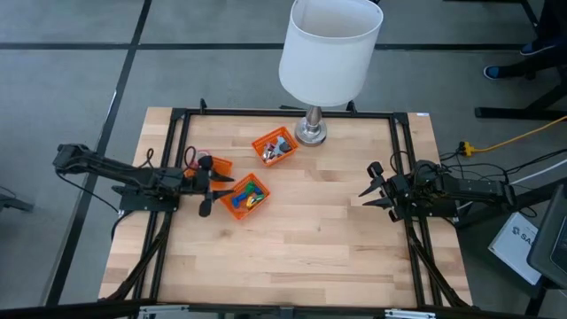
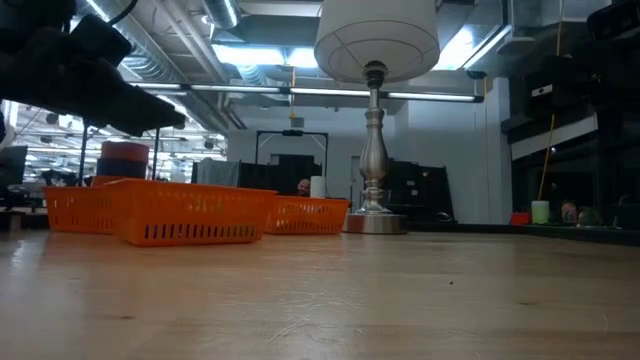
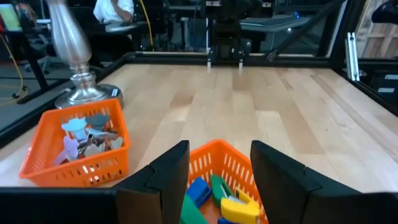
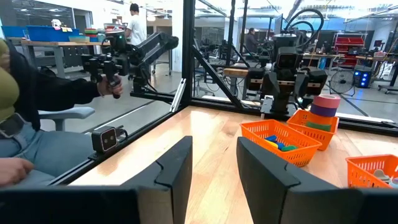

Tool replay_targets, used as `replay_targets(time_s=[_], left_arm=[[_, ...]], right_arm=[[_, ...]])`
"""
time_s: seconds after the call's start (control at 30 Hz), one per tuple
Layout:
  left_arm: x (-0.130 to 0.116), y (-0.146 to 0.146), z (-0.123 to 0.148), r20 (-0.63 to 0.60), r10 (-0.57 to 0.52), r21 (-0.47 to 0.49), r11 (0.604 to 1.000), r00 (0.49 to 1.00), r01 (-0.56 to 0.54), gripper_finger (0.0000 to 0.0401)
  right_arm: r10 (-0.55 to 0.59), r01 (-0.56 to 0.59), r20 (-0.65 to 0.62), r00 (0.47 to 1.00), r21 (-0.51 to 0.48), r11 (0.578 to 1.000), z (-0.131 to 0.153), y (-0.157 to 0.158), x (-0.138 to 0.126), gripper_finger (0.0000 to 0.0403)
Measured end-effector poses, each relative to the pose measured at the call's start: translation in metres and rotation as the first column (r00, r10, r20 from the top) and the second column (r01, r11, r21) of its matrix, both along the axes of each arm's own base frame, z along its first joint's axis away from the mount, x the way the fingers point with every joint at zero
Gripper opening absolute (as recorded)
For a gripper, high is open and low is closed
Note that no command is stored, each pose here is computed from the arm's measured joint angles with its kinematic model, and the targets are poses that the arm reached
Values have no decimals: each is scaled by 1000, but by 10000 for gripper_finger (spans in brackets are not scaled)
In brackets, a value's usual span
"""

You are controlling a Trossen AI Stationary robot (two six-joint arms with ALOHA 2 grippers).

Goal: Pick and place Stapler, Stapler remover, tape
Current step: Return to Home Position

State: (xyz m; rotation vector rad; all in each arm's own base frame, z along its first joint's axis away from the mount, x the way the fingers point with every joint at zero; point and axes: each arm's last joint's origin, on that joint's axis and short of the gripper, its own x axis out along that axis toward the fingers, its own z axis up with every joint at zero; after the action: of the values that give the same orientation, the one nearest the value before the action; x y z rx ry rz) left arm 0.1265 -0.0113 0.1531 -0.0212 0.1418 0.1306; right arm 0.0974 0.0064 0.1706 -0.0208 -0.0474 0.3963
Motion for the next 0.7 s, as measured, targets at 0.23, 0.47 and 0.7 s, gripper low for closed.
replay_targets(time_s=[0.23,0.47,0.7], left_arm=[[-7,1,1,-5,7,59,998,1000,-7,169],[-14,4,7,39,40,154,987,998,-46,169],[-24,4,11,93,-113,159,982,989,97,169]], right_arm=[[0,0,0,1000,0,1000,0,0,0,129],[0,0,0,1000,0,1000,0,0,0,129],[0,0,0,1000,0,1000,0,0,0,129]])
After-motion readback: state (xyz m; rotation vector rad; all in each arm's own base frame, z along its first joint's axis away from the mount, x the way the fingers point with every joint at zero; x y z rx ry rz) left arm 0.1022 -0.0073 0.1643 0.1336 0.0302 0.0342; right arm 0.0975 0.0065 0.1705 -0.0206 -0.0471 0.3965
